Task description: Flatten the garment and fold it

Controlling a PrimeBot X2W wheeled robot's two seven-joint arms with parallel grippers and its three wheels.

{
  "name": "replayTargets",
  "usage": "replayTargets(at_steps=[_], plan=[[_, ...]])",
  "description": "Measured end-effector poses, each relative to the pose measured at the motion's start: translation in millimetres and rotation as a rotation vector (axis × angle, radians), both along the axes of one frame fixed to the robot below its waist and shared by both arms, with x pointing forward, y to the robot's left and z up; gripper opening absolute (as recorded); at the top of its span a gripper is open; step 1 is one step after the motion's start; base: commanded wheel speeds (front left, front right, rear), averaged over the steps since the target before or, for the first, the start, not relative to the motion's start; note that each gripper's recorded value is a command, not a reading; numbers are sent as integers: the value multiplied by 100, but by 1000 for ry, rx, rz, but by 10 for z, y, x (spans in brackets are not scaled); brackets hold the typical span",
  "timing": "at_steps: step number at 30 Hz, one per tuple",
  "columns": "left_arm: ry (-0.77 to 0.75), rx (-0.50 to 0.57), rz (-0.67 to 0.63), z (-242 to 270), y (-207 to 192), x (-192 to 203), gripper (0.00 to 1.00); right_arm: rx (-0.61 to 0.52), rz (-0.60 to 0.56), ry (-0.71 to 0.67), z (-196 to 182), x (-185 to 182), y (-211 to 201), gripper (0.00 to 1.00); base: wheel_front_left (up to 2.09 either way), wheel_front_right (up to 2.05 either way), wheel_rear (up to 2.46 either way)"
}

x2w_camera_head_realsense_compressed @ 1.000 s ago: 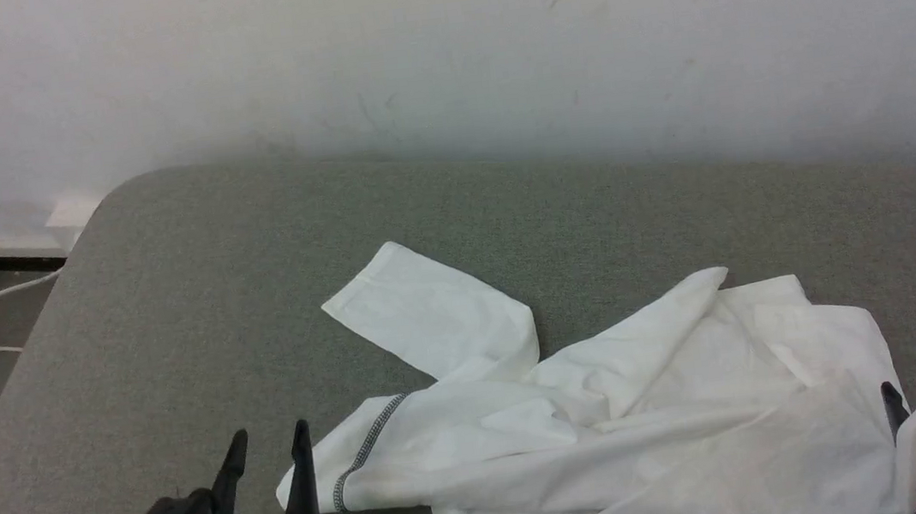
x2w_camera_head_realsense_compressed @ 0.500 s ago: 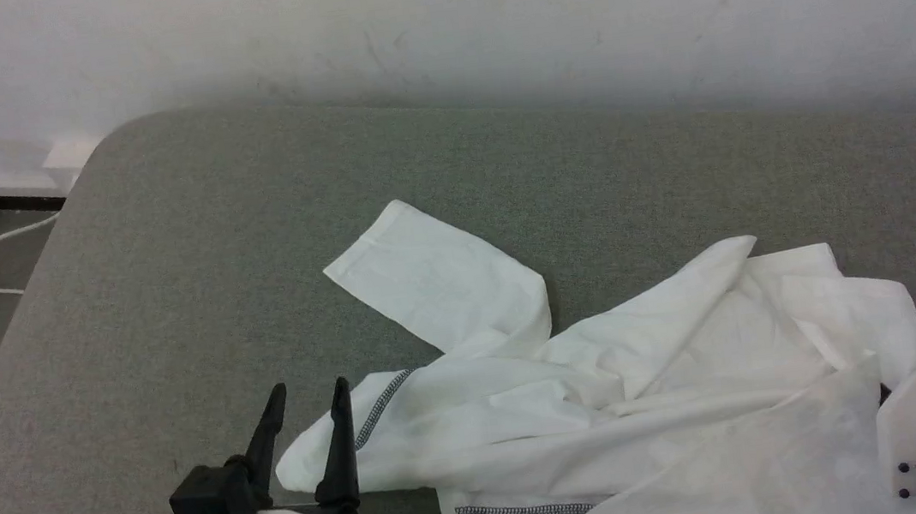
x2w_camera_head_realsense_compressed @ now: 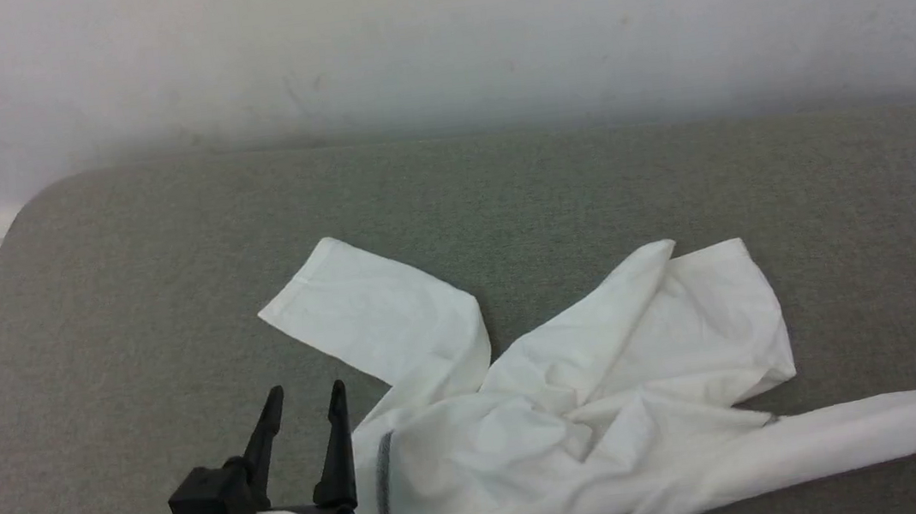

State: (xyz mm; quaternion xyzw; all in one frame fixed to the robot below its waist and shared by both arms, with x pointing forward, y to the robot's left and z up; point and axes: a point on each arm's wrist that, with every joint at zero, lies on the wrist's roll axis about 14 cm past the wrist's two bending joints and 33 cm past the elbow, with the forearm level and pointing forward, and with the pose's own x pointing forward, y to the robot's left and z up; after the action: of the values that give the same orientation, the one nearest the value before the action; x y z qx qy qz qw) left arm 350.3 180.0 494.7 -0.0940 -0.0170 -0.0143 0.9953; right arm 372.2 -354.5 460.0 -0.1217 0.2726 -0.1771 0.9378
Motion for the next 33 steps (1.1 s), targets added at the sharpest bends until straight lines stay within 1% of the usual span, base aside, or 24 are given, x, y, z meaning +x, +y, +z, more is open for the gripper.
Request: replayTargets(at_steps=[4, 6, 8, 9, 10, 11, 13, 16, 18, 20, 22, 24, 26, 28, 33], plan=[[-9, -3, -42, 22, -133, 46, 100, -63, -115, 42, 116, -331, -471, 0, 0, 0, 0], [-13, -9, -57, 31, -187, 59, 100, -53, -137, 66, 45, -436, -523, 0, 0, 0, 0], [-7, -9, -64, 10, -214, 64, 100, -16, -114, 110, -152, -467, -407, 0, 0, 0, 0], [-3, -11, -67, -4, -223, 63, 100, 14, -91, 125, -259, -446, -286, 49, 0, 0, 0], [1, -10, -67, -19, -226, 59, 100, 40, -47, 132, -351, -390, -124, 100, 0, 0, 0], [5, -11, -65, -30, -228, 56, 100, 80, -19, 126, -430, -347, 24, 100, 0, 0, 0], [13, -13, -66, -57, -217, 44, 100, 109, 47, 119, -520, -257, 257, 100, 0, 0, 0], [23, -17, -59, -92, -197, 21, 100, 83, 120, 128, -535, -148, 392, 100, 0, 0, 0], [29, -15, -51, -110, -171, 6, 100, 49, 174, 107, -428, -4, 485, 100, 0, 0, 0], [33, -14, -43, -125, -140, -12, 100, 28, 248, 48, -221, 214, 693, 100, 0, 0, 0], [36, -16, -35, -134, -114, -29, 100, 59, 348, -33, 22, 446, 1075, 100, 0, 0, 0], [36, -19, -23, -134, -85, -42, 100, 96, 465, -56, 157, 571, 1514, 100, 0, 0, 0], [34, -21, -13, -128, -61, -50, 100, 129, 558, -28, 174, 595, 1856, 100, 0, 0, 0], [30, -27, -5, -115, -42, -58, 100, 133, 635, 46, 80, 566, 2081, 100, 0, 0, 0], [34, -31, 27, -119, 41, -77, 100, 135, 747, 243, -257, 513, 2390, 100, 0, 0, 0]])
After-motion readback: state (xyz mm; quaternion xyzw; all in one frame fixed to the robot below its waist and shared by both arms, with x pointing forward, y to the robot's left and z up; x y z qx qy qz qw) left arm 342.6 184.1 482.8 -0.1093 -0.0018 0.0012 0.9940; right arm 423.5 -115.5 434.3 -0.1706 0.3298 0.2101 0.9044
